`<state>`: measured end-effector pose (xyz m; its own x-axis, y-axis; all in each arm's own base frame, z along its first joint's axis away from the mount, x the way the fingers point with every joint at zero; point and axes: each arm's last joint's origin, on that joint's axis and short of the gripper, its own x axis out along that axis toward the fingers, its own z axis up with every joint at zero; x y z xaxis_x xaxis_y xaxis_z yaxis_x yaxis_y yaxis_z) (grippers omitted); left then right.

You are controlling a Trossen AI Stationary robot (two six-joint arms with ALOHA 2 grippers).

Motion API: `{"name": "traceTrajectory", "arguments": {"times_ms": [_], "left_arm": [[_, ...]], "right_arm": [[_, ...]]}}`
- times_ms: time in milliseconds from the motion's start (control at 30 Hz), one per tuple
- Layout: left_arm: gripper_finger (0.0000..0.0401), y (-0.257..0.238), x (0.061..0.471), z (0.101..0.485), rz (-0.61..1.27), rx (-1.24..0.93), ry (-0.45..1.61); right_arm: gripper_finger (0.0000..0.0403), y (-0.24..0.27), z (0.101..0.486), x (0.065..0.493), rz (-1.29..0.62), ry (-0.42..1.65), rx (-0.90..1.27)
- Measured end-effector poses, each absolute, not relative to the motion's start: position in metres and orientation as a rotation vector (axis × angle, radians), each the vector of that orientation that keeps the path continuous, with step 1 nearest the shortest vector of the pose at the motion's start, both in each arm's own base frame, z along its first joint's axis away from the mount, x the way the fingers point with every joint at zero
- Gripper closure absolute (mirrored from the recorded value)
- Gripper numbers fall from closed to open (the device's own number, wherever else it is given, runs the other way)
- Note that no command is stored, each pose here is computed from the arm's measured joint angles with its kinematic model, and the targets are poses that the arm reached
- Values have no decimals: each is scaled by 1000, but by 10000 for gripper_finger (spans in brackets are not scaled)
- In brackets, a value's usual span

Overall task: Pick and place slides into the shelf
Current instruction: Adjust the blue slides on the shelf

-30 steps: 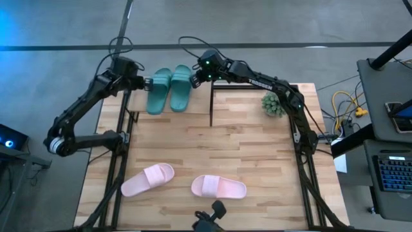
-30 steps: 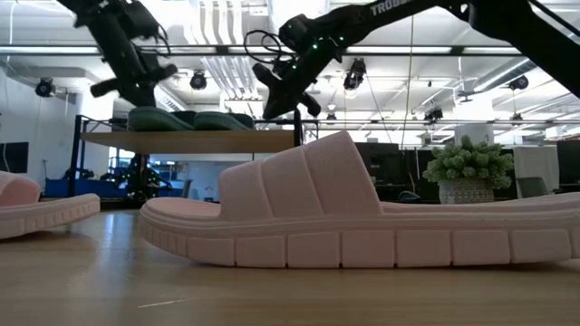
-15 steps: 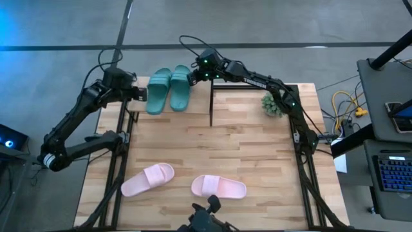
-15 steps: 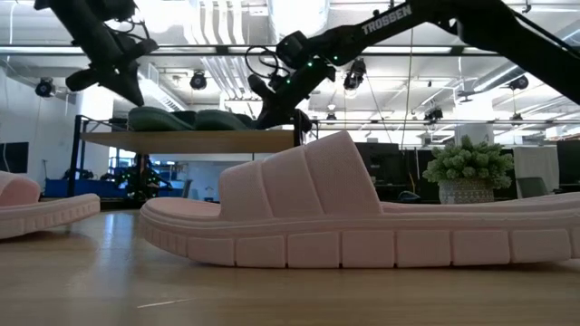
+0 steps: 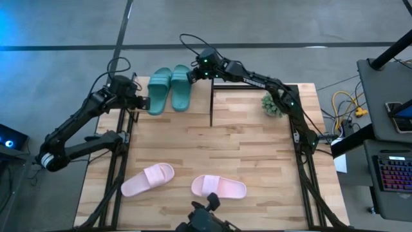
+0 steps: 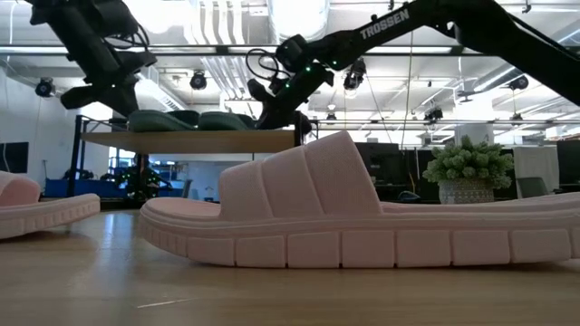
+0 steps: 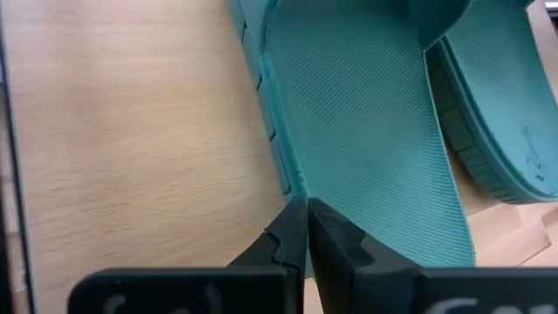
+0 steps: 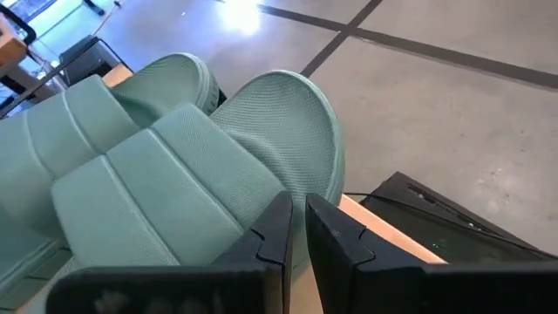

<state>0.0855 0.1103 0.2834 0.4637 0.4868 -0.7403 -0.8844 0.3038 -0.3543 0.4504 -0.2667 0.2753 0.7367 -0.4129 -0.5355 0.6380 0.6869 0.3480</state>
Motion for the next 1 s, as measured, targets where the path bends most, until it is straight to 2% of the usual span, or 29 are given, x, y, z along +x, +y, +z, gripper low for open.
{"name": "traceTrajectory", "arguments": {"times_ms": [1000], "left_arm": [[401, 120, 93, 279, 971, -804, 538]], "right_arm": [[374, -249, 263, 446, -510, 644, 605]]}}
